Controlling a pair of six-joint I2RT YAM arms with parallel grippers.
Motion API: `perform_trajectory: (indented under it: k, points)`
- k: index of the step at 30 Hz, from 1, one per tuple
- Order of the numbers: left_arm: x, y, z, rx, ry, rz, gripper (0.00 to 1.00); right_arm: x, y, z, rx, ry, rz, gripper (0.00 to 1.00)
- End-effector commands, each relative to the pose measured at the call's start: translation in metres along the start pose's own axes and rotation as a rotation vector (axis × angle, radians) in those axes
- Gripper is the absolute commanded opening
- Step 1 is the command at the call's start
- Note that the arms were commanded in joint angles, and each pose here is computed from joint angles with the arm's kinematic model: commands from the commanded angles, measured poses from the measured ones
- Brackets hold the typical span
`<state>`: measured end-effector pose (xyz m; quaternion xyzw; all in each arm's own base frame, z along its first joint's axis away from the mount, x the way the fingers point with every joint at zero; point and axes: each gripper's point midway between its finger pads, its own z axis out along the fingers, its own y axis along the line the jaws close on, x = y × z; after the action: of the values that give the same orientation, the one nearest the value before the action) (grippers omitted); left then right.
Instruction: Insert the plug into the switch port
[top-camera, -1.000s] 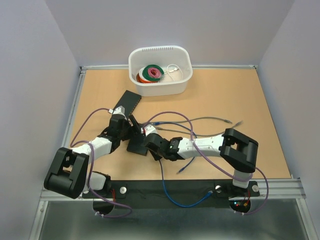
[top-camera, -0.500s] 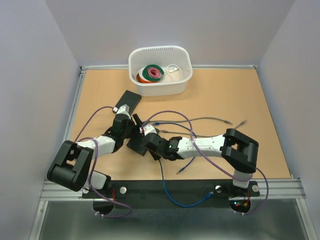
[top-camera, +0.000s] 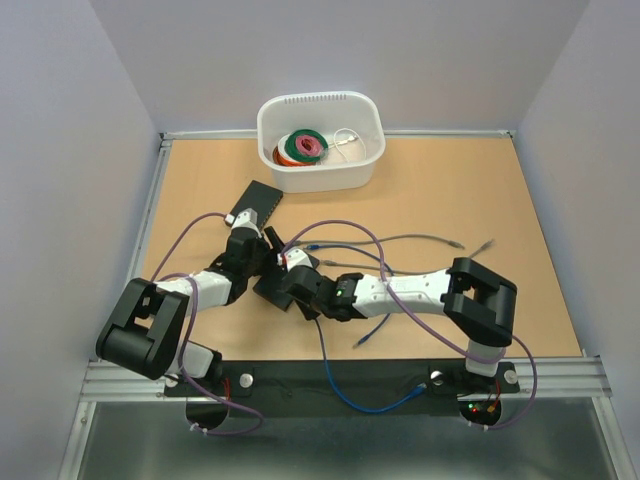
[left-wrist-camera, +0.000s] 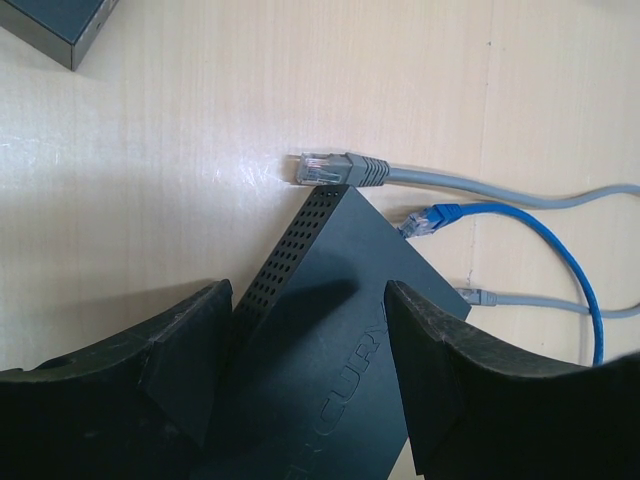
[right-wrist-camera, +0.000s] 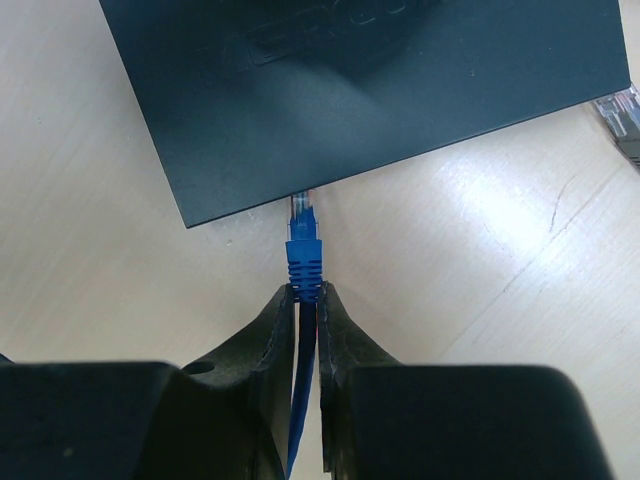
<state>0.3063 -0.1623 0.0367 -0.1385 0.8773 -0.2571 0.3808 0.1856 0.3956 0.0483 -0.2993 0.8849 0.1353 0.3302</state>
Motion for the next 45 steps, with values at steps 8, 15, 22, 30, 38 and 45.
perform_trajectory:
  k: [8, 15, 22, 30, 38, 45]
  points:
    - [0.036, 0.013, -0.005, -0.036, 0.117, -0.03, 0.74, -0.05, 0.013, -0.004, 0.04, -0.237, 0.038, 0.0]
    - [0.039, 0.014, -0.003, -0.034, 0.128, -0.031, 0.73, -0.053, 0.028, -0.01, -0.04, -0.325, -0.002, 0.0]
    - [0.042, 0.014, -0.004, -0.023, 0.129, -0.048, 0.73, -0.04, 0.026, 0.002, -0.047, -0.338, -0.003, 0.01]
    - [0.047, 0.015, -0.005, -0.026, 0.141, -0.063, 0.73, -0.039, 0.028, 0.006, -0.047, -0.335, -0.006, 0.01]
    - [0.055, 0.019, -0.008, -0.037, 0.158, -0.103, 0.73, -0.032, 0.025, 0.01, -0.031, -0.321, 0.0, 0.0]
    - [0.067, 0.026, -0.018, -0.052, 0.175, -0.183, 0.73, -0.028, 0.023, 0.015, -0.018, -0.314, 0.039, 0.0]
